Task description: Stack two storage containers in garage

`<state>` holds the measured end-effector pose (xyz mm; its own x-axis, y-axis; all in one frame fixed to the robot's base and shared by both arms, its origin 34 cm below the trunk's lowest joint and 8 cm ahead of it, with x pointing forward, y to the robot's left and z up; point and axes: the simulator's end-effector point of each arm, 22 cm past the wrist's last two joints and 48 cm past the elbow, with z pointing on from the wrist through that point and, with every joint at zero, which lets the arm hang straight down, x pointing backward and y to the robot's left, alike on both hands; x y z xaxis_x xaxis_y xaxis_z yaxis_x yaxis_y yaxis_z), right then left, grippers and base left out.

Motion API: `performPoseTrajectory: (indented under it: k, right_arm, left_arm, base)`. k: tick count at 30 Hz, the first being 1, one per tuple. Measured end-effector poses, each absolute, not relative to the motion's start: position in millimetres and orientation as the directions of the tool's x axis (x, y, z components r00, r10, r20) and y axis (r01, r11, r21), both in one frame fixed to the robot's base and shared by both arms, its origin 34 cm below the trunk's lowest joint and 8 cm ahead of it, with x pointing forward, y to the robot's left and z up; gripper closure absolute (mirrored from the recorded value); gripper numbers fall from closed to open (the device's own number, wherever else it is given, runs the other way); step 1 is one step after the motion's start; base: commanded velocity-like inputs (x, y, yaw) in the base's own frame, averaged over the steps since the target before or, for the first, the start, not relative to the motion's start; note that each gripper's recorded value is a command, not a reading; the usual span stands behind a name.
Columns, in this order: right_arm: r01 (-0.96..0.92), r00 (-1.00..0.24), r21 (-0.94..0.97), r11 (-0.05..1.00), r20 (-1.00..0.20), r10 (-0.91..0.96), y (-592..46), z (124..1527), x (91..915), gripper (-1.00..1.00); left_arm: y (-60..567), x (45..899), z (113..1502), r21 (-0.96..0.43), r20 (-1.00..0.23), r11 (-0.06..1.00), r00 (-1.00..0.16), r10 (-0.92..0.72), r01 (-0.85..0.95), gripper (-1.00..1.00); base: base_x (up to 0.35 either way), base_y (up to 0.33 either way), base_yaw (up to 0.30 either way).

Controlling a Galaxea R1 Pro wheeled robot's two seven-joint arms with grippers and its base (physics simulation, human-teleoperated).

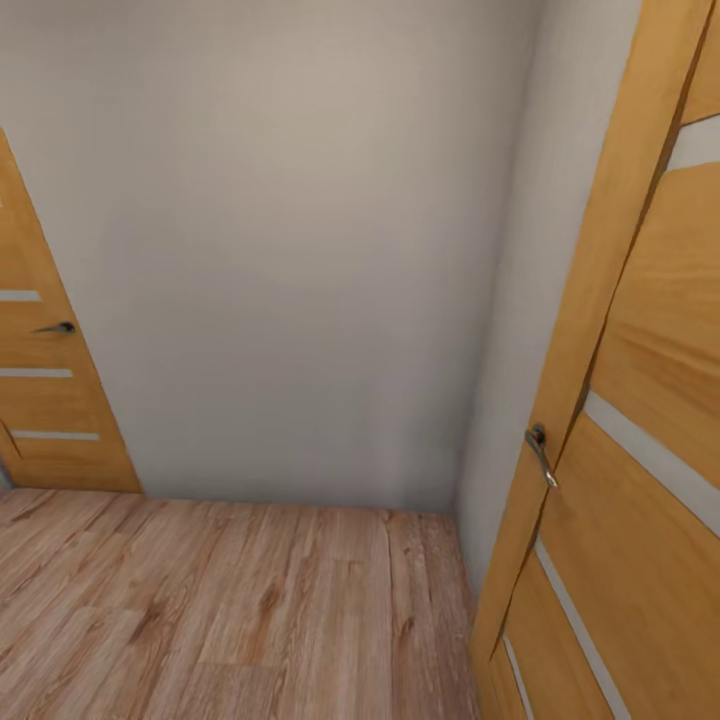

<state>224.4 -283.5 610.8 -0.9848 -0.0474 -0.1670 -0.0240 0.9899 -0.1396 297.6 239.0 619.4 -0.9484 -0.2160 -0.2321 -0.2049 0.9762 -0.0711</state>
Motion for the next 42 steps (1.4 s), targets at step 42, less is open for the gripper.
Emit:
performPoseTrajectory:
  k: [42]
  right_arm:
    - [-0.067, -0.982, -0.142, 0.988, -0.167, -0.091, -284.4, 610.8, 225.8, -1.0]
  left_arm:
    - [238.9, 297.7, 619.3, -0.071, -0.232, 0.976, -0.948, -0.216, -0.205, -1.0]
  base:
    - [0.058, 0.004, 0.01]
